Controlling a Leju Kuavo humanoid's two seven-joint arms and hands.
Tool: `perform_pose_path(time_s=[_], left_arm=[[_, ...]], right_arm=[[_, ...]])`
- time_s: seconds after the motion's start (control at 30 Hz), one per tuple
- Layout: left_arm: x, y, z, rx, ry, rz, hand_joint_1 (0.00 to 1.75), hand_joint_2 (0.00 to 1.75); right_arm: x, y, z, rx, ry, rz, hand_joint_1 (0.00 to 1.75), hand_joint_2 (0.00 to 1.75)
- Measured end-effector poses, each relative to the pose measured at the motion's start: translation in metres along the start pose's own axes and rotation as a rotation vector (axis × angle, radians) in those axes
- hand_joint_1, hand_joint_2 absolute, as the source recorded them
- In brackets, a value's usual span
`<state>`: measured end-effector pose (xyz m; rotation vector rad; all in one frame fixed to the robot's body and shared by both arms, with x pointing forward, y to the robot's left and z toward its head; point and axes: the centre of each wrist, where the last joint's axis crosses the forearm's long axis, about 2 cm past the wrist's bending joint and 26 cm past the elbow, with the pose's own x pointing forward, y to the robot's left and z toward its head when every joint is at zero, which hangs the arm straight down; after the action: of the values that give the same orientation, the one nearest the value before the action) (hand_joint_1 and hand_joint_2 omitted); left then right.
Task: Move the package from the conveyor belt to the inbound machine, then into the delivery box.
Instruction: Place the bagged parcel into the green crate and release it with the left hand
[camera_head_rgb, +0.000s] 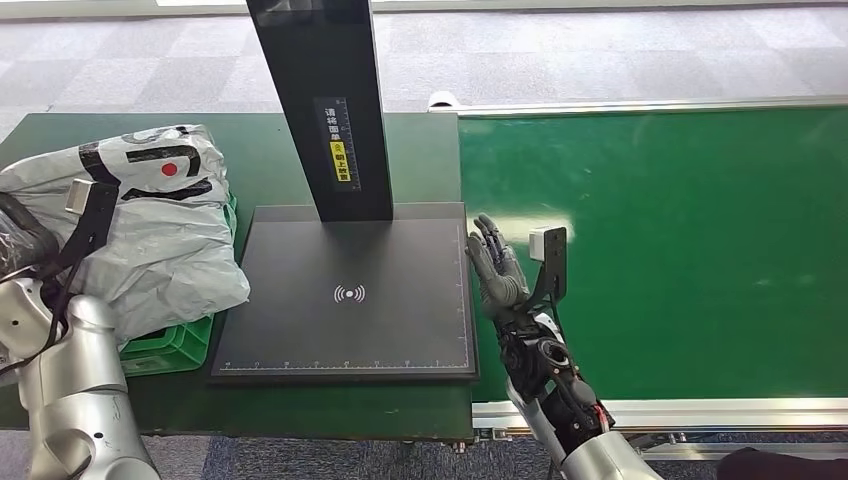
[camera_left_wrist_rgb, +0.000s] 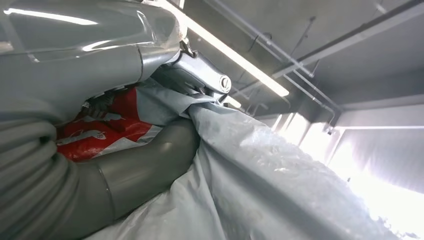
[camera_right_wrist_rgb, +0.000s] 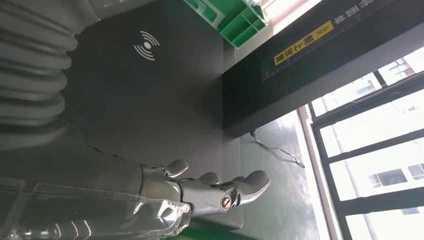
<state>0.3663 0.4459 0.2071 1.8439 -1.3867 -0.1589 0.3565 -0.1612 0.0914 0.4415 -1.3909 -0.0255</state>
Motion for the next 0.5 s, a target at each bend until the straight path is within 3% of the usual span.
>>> perform_pose_path(time_s=[0.03, 0.07, 0.3, 0.5], left_arm=[[-0.001, -0.002, 0.0, -0.007, 0.005, 0.008, 0.03, 1.75], [-0.002, -0.004, 0.0, -0.014, 0.011, 0.018, 0.0, 1.75], [-0.006, -0.02, 0.007, -0.06, 0.044, 0.153, 0.0, 1.75], [-0.009, -0.031, 0.021, -0.013, 0.06, 0.384, 0.0, 1.75]], right_arm=[[0.0, 0.0, 0.0, 0.01, -0.001, -0.009, 0.0, 0.0], [0.0, 0.001, 0.0, 0.023, -0.001, -0.014, 0.0, 0.0], [0.002, 0.0, 0.001, 0.076, -0.029, 0.021, 0.0, 0.0], [0.021, -0.001, -0.006, 0.062, -0.171, 0.135, 0.0, 0.0]])
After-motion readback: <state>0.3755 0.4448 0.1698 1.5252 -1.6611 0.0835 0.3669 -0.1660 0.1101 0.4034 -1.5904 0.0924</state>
